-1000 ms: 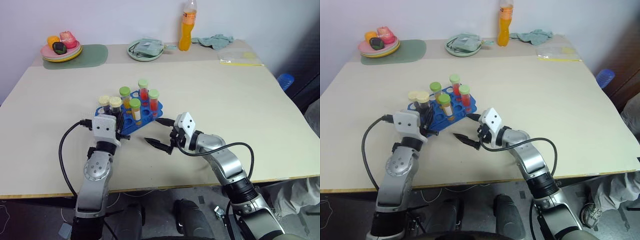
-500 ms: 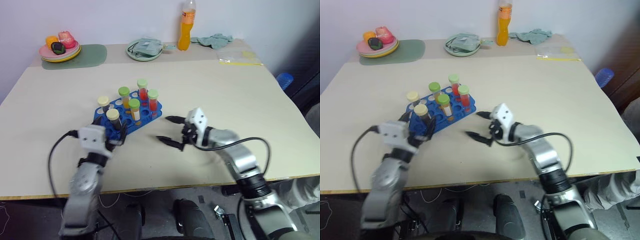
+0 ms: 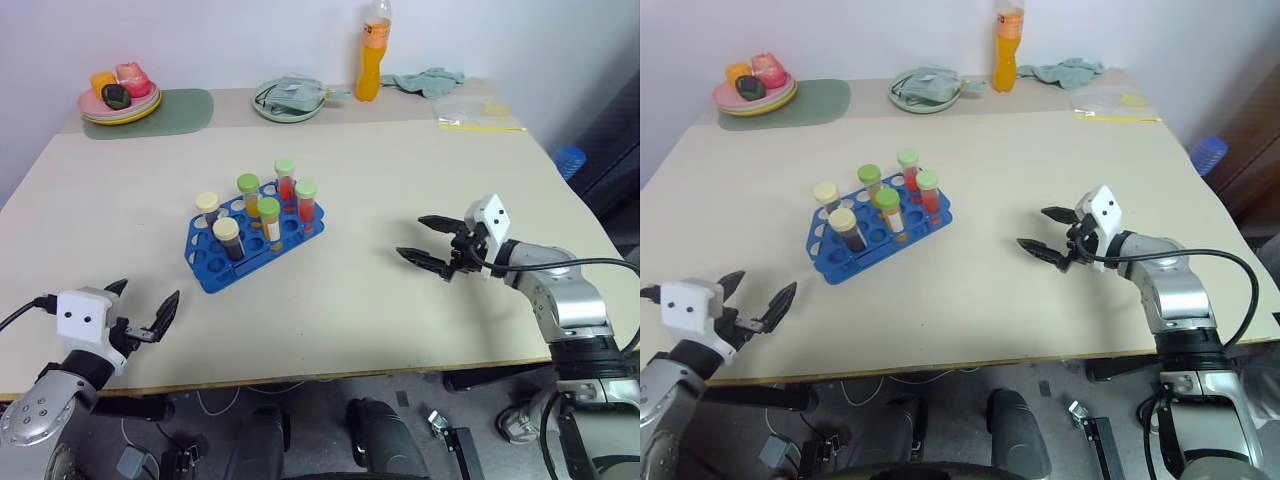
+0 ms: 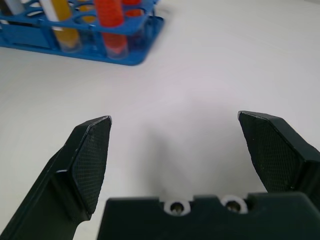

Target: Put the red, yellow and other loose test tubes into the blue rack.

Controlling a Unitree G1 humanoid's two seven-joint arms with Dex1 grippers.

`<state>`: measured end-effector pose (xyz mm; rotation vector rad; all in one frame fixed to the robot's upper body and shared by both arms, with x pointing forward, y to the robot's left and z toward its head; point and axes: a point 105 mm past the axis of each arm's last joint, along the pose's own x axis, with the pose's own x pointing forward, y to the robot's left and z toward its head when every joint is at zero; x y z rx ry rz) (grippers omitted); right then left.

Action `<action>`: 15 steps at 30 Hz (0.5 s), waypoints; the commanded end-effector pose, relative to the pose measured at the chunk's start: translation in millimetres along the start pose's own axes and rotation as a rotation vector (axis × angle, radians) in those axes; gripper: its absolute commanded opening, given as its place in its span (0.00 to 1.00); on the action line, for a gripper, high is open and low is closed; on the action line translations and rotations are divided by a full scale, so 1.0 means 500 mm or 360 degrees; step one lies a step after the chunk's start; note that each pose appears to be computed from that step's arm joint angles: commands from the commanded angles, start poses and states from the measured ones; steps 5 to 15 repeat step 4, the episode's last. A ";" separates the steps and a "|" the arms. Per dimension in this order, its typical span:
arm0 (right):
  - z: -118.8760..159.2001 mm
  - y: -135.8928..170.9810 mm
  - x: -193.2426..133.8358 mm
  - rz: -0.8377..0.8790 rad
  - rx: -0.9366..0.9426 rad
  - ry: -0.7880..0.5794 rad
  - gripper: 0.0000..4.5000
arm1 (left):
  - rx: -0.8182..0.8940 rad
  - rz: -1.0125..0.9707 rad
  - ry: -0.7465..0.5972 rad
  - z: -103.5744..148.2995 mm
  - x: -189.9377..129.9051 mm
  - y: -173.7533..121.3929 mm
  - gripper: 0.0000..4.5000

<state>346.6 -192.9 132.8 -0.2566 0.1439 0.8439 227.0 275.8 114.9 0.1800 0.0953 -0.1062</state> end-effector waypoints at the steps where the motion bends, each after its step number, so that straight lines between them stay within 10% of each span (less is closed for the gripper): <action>1: 0.004 0.005 -0.003 -0.0018 -0.0050 -0.0033 1.00 | 0.0019 0.0042 -0.0059 0.013 0.001 0.005 0.99; 15: 0.004 0.006 0.003 -0.0027 -0.0036 -0.0046 1.00 | 0.0001 0.0044 -0.0056 0.007 0.003 0.000 0.99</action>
